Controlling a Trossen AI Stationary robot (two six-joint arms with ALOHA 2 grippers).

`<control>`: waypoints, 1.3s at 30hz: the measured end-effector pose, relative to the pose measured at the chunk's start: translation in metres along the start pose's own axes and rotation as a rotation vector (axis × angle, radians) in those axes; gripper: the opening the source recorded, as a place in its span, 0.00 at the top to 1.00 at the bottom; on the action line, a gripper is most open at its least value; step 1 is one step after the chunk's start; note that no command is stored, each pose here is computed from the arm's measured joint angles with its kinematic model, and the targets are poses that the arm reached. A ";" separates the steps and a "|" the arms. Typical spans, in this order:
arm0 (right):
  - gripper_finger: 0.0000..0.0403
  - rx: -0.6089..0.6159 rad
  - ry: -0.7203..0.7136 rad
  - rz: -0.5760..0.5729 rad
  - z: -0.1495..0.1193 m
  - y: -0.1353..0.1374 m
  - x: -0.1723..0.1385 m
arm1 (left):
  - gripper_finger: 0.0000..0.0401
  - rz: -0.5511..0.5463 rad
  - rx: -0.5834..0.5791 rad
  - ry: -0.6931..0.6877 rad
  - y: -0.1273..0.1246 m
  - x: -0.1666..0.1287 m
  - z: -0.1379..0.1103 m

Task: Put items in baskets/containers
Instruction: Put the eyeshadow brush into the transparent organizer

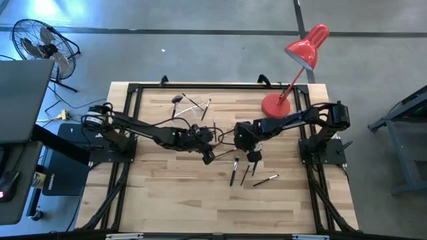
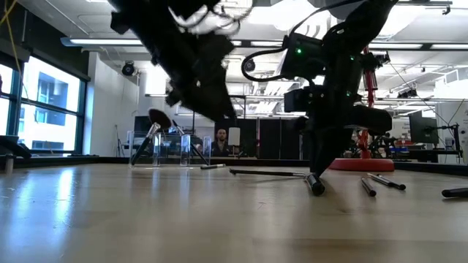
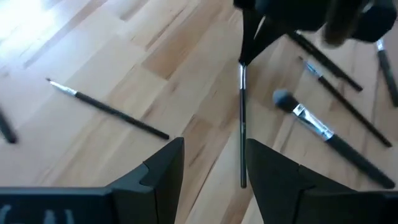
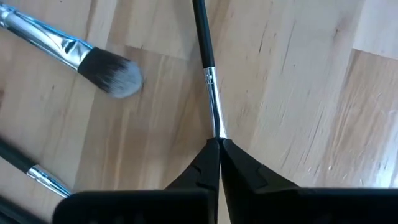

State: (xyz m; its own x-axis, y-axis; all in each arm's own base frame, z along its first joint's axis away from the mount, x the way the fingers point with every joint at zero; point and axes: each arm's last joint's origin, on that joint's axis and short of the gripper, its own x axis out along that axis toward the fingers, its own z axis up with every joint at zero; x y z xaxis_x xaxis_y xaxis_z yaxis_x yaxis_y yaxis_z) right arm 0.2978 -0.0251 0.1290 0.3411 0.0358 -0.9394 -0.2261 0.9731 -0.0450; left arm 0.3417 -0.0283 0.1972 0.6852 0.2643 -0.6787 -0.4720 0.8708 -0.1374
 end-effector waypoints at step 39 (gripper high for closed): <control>1.00 0.065 -0.075 0.032 0.007 0.003 0.001 | 0.63 -0.022 0.215 0.230 -0.030 0.083 -0.014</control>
State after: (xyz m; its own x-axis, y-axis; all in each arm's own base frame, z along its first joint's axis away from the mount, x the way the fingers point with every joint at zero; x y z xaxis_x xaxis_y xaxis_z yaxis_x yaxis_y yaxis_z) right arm 0.3039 -0.0203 0.1300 0.4027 0.0817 -0.9117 -0.1788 0.9838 0.0091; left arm 0.4049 -0.0387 0.1347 0.5391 0.1648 -0.8260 -0.3137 0.9494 -0.0154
